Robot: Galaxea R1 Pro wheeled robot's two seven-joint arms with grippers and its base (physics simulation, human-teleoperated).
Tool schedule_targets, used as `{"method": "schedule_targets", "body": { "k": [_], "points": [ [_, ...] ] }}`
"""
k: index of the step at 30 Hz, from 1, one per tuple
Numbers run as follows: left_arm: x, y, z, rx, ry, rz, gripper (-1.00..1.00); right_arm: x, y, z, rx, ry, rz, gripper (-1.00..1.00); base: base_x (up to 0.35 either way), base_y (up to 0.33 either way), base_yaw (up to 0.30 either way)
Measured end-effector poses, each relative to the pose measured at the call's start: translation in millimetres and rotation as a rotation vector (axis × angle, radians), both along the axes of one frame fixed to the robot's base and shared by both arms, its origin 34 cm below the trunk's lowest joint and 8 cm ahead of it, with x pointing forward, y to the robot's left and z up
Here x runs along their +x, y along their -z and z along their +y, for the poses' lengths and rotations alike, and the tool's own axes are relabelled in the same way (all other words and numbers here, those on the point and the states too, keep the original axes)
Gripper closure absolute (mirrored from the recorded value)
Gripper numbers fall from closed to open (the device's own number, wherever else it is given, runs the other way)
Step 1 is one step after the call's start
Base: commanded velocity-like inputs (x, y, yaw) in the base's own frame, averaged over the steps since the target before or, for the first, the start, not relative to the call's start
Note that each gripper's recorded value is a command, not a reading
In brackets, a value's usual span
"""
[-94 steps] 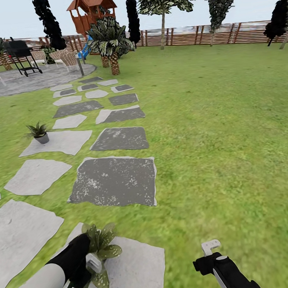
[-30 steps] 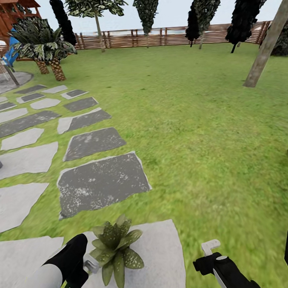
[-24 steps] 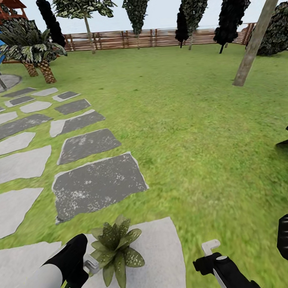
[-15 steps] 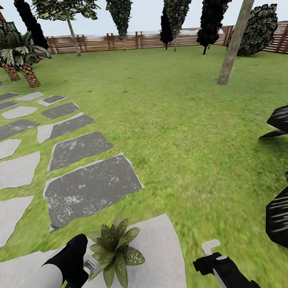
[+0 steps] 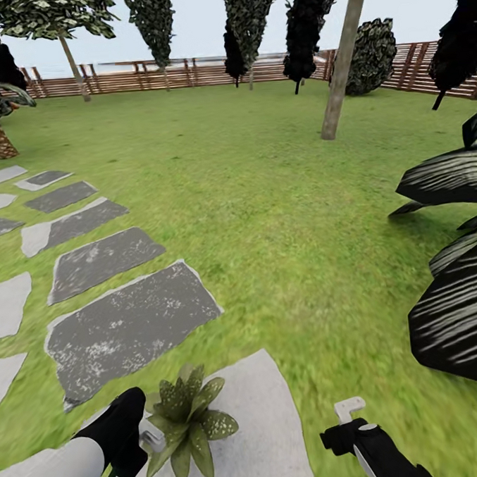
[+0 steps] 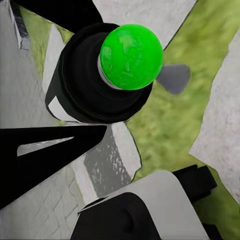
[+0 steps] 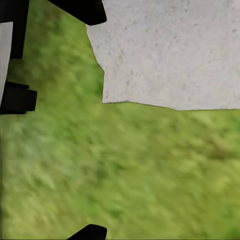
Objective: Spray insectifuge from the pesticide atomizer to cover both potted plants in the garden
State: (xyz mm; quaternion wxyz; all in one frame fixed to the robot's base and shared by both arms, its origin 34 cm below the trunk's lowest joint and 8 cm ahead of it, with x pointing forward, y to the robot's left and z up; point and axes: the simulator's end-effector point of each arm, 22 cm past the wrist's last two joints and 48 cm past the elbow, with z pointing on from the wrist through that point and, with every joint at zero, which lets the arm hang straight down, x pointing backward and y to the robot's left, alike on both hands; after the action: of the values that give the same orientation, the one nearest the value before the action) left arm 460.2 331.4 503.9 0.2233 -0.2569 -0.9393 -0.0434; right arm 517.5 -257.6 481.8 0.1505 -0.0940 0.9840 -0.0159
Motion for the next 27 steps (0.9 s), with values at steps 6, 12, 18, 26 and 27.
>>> {"method": "schedule_targets", "body": {
  "k": [6, 12, 18, 26, 27],
  "points": [
    [0.8, -0.9, -0.1, -0.001, -0.003, -0.003, 1.0, -3.2, 1.6, -0.6, -0.002, 0.0, 0.008, -1.0, -0.001, 0.181, -0.117],
    [-1.6, -0.3, -1.9, -0.006, -0.006, 0.002, 1.0, -20.3, 12.1, -3.4, -0.007, 0.003, 0.051, -1.0, 0.0, 0.007, -0.001],
    [-16.2, 4.6, -10.9, -0.072, -0.195, 0.003, 1.0, -33.2, 19.3, -5.3, -0.011, 0.004, 0.083, -1.0, 0.0, 0.0, 0.0],
    [-17.7, 5.2, -11.5, -0.08, -0.226, 0.001, 1.0, -33.9, 19.7, -5.5, -0.011, 0.004, 0.085, -1.0, 0.0, 0.0, 0.0],
    [-19.3, 5.6, -11.3, -0.079, -0.225, 0.004, 1.0, -34.4, 20.0, -5.4, -0.012, 0.004, 0.086, -1.0, 0.0, 0.0, 0.0]
  ]
}}
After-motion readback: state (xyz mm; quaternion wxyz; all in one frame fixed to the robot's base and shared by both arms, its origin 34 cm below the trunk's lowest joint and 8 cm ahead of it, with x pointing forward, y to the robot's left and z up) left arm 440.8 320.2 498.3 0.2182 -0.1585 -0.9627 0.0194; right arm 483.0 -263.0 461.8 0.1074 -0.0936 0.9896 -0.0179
